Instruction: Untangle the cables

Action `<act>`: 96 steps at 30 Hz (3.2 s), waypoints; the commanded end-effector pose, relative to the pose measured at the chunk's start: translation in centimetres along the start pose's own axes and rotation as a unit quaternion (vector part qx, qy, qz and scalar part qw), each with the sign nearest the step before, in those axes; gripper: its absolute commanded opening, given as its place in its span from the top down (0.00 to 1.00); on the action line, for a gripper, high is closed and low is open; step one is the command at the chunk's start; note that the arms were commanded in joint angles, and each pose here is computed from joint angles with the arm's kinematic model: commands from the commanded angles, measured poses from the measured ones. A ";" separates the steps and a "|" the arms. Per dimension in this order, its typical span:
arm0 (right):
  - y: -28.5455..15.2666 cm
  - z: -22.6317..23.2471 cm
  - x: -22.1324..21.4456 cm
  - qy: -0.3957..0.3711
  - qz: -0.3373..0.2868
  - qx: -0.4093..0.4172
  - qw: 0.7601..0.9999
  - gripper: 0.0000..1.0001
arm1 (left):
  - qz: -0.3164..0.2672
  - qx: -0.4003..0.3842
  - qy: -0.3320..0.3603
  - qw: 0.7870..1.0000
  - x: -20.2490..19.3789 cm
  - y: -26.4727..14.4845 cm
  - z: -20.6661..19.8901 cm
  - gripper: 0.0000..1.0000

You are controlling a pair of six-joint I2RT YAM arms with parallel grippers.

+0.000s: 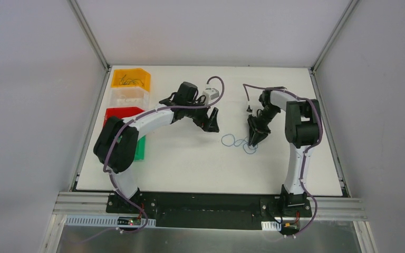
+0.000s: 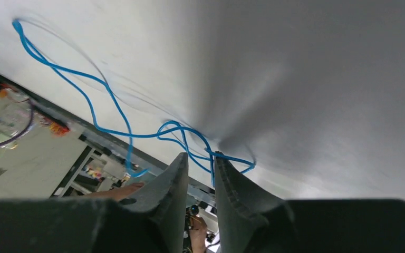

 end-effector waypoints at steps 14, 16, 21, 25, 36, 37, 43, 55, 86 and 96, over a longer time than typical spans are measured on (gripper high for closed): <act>3.4 6.6 2.0 0.066 0.003 0.118 0.991 1.00 | 0.074 -0.153 -0.221 0.960 -5.7 9.8 -5.6 0.22; 3.6 7.0 2.1 0.078 0.003 0.135 0.988 1.00 | 0.081 -0.158 -0.219 0.959 -5.9 10.7 -6.5 0.25; 4.0 8.3 2.6 0.103 0.009 0.180 0.978 1.00 | 0.093 -0.140 -0.218 0.961 -6.5 12.2 -6.9 0.40; 3.8 9.4 2.7 0.124 0.019 0.217 0.968 1.00 | 0.105 -0.071 -0.219 0.967 -7.4 12.5 -5.1 0.56; 1.1 10.3 1.3 0.110 -0.001 0.249 0.962 1.00 | 0.069 0.013 -0.109 0.992 -4.4 8.4 -3.5 0.49; 0.8 10.5 1.2 0.106 -0.004 0.252 0.962 1.00 | 0.067 0.013 -0.087 0.994 -4.4 8.0 -3.5 0.49; 0.4 12.1 0.7 0.120 0.019 0.298 0.947 1.00 | 0.076 0.025 -0.034 0.996 -4.6 6.4 -3.2 0.35; 2.7 11.7 1.0 0.162 0.007 0.271 0.949 1.00 | 0.031 0.009 -0.054 0.998 -2.2 8.4 -6.4 0.24; -6.5 7.7 2.9 0.139 -0.062 0.278 0.948 0.51 | 0.042 0.090 -0.049 0.994 -0.2 -1.2 1.9 1.00; -8.1 6.0 1.5 0.124 -0.100 0.255 0.954 0.25 | -0.002 0.192 -0.062 0.979 6.7 -19.8 21.4 1.00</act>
Point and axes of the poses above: each gripper's point midway between its finger pads, its own y axis out along the fingers, its own z axis along the line the jaws close on, x = y × z, the point moved 1 cm from there along -y, back along the fingers, and after that the axes turned 6 degrees about y, right-handed, at the moved point
